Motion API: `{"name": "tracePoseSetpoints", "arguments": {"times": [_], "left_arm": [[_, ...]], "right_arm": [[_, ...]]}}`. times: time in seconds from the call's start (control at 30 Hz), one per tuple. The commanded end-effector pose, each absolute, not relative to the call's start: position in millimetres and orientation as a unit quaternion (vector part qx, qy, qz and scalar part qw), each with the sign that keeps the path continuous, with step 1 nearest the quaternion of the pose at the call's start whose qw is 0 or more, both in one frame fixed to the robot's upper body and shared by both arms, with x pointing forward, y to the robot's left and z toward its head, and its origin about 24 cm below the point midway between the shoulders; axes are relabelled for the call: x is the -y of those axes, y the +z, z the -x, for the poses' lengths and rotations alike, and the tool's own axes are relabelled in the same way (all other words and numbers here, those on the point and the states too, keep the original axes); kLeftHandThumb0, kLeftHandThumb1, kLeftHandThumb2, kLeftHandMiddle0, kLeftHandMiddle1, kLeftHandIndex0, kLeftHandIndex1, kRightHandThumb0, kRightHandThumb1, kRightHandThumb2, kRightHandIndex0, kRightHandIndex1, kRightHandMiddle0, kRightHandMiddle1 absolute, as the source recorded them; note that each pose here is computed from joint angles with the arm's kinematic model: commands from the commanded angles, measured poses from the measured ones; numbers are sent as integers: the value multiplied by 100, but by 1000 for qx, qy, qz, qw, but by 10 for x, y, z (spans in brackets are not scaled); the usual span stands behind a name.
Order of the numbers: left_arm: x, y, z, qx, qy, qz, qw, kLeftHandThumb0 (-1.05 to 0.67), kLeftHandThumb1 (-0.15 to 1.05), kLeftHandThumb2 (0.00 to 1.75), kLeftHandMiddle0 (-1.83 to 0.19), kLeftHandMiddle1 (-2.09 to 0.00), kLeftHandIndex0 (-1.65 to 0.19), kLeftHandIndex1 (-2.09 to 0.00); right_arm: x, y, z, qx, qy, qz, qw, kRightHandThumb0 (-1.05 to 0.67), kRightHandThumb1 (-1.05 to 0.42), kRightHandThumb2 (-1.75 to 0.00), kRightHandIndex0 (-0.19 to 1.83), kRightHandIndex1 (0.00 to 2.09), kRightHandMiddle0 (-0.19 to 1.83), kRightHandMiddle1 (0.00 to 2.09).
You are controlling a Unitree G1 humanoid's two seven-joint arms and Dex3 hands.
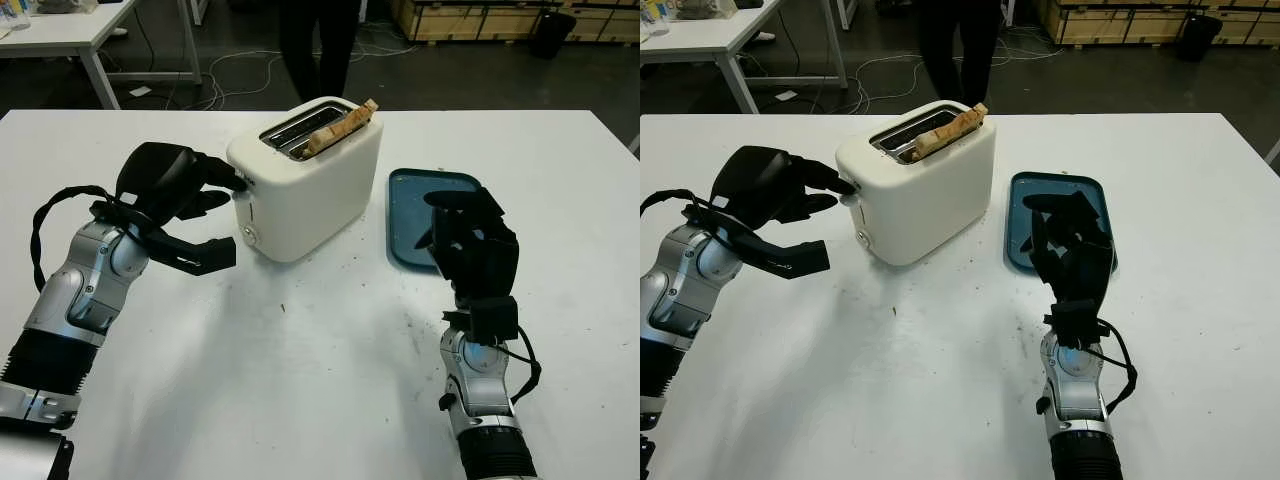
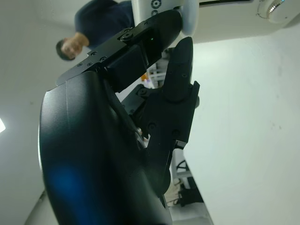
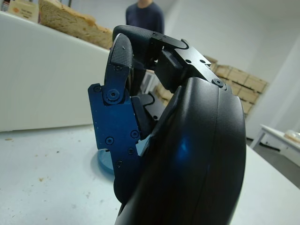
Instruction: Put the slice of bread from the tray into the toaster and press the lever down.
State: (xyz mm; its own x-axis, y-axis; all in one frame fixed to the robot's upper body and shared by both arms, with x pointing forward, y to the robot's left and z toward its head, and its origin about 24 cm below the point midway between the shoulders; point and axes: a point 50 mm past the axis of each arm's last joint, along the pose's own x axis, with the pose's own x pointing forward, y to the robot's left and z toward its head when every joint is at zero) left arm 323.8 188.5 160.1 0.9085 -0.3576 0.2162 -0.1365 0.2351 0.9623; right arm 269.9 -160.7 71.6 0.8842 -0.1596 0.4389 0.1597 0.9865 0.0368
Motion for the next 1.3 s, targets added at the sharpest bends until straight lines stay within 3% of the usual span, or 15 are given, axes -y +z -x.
{"name": "tracePoseSetpoints", "arguments": {"times": [0.0,0.4,0.7,0.77,0.83,0.87,0.93,1.0,1.03,1.07,1.2,1.27], "left_arm": [[-1854,1617,-3248,199,-81,-628,748,-27,90,13,-97,-147,-107,0],[-1835,1633,-3261,197,-89,-636,741,-26,85,24,-92,-160,-108,0],[-1787,1660,-3316,174,-107,-646,736,-27,80,40,-93,-158,-104,0],[-1696,1472,-3320,152,-121,-622,758,-22,79,42,-93,-162,-104,0],[-1481,917,-3289,97,-141,-596,785,-20,78,42,-93,-167,-107,-1],[-1312,551,-3238,49,-154,-585,795,-20,82,36,-87,-169,-118,-16],[-947,-82,-3045,-30,-171,-575,799,-23,89,27,-76,-161,-115,-41],[-658,-461,-2809,-83,-197,-552,806,-24,91,27,-71,-144,-105,-56],[-568,-552,-2724,-98,-213,-543,807,-24,92,28,-75,-117,-100,-49],[-538,-590,-2683,-104,-226,-538,805,-23,92,27,-79,-110,-103,-46],[-590,-520,-2752,-93,-230,-542,803,-25,92,34,-82,-91,-100,-29],[-597,-460,-2787,-89,-231,-534,808,-26,92,34,-83,-102,-106,-27]], "right_arm": [[1604,754,-2684,235,-87,-6,968,-50,-92,-34,84,175,68,146],[1610,773,-2687,238,-86,-5,967,-50,-92,-34,85,175,67,148],[1636,803,-2676,247,-83,6,965,-51,-92,-35,86,175,68,149],[1644,804,-2659,250,-85,4,965,-51,-92,-35,85,175,68,149],[1657,794,-2635,246,-91,3,965,-51,-92,-35,85,175,68,149],[1667,783,-2624,242,-95,3,966,-51,-92,-35,85,175,68,148],[1694,754,-2619,235,-99,1,967,-50,-92,-35,85,175,68,148],[1717,725,-2628,227,-100,-1,969,-48,-92,-35,84,175,67,148],[1728,717,-2632,224,-99,0,969,-48,-92,-35,84,175,67,148],[1742,719,-2632,226,-98,4,969,-48,-92,-35,83,175,66,148],[1817,740,-2643,236,-97,23,967,-47,-92,-38,85,175,68,146],[1819,741,-2646,235,-94,18,967,-47,-92,-38,85,175,70,145]]}}
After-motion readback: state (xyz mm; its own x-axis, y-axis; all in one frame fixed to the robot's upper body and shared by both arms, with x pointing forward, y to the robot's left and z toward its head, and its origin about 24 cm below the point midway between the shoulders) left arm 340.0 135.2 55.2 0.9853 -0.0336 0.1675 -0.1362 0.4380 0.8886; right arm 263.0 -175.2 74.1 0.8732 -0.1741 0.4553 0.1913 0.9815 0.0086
